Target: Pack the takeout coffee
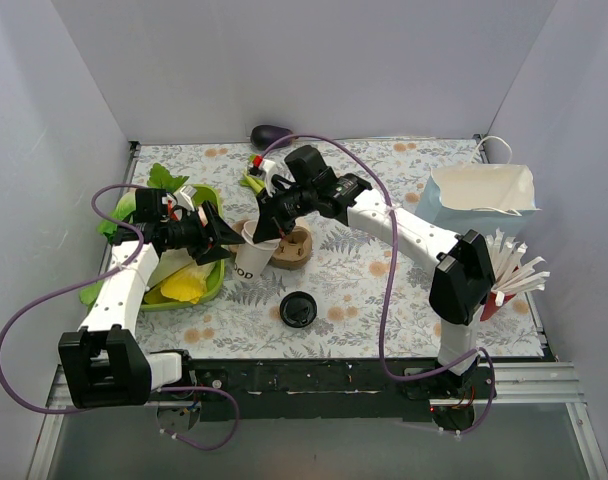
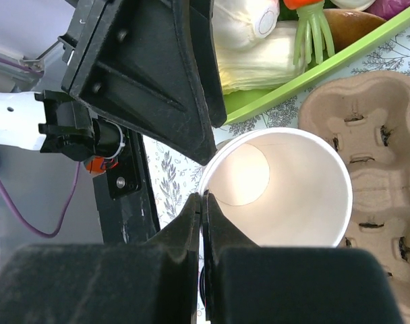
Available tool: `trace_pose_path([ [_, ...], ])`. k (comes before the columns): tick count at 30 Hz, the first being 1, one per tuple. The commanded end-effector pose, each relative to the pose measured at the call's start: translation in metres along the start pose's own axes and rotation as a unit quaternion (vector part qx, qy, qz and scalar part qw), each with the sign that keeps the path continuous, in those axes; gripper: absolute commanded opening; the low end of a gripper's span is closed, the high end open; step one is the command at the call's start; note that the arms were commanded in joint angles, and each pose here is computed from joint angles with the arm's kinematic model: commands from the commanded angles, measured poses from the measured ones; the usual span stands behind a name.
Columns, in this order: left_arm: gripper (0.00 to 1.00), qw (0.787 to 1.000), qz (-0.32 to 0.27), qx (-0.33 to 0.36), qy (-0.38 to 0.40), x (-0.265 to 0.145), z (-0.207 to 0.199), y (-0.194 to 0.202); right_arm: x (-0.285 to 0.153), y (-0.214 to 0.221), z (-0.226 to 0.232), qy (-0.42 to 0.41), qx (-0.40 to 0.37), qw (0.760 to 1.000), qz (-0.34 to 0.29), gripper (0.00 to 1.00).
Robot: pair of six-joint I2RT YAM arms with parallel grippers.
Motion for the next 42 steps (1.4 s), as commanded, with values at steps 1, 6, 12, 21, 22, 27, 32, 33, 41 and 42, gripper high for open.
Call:
trace_pose_path([
  [1,0.64,1.0,-0.014,0.014,0.019,-0.005,-0.013,-0.009,-0.017,-0.021,0.016,-0.013,-0.035,0.999,-0.038,0.01],
  [6,0.7,0.998,-0.002,0.024,0.052,-0.007,-0.024,-0.006,-0.015,-0.022,0.015,-0.015,-0.035,0.999,-0.038,0.01],
  [12,0.69,1.0,-0.008,0.006,0.017,0.0,-0.008,-0.009,-0.013,-0.023,0.017,-0.026,-0.038,0.998,-0.037,0.01],
  [21,0.71,0.997,-0.015,-0.022,-0.067,0.008,0.03,-0.007,-0.015,-0.037,0.021,-0.001,-0.082,0.992,-0.093,0.01],
  [22,0.72,0.997,-0.013,-0.02,-0.078,0.008,0.036,-0.004,-0.014,-0.039,0.022,0.001,-0.085,0.991,-0.1,0.01],
  [27,0.73,0.994,0.0,-0.03,-0.102,0.008,0.053,0.015,-0.007,-0.051,0.039,-0.007,-0.116,0.986,-0.12,0.01],
  [32,0.74,0.996,-0.006,-0.016,-0.09,0.003,0.048,0.018,0.0,-0.055,0.044,0.003,-0.146,0.982,-0.119,0.01],
  [33,0.75,0.996,-0.011,-0.006,-0.093,-0.001,0.044,0.015,0.0,-0.051,0.042,0.007,-0.146,0.983,-0.111,0.01],
  [41,0.77,0.971,-0.054,0.225,-0.061,-0.045,-0.009,-0.009,-0.012,-0.024,0.043,-0.01,-0.148,0.985,-0.083,0.01],
  [42,0.78,0.952,-0.051,0.298,-0.039,-0.049,-0.018,-0.009,-0.015,-0.023,0.046,-0.016,-0.166,0.983,-0.082,0.01],
])
Point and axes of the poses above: each gripper's point midway between its finger pads, its own x axis out along the fingers, its own z axis along the line the jaws close on, y = z × x, the point moved 2 cm from there along -x, back along the fingers, and after that the axes turned 3 degrees about -x, right-handed, at the moved point
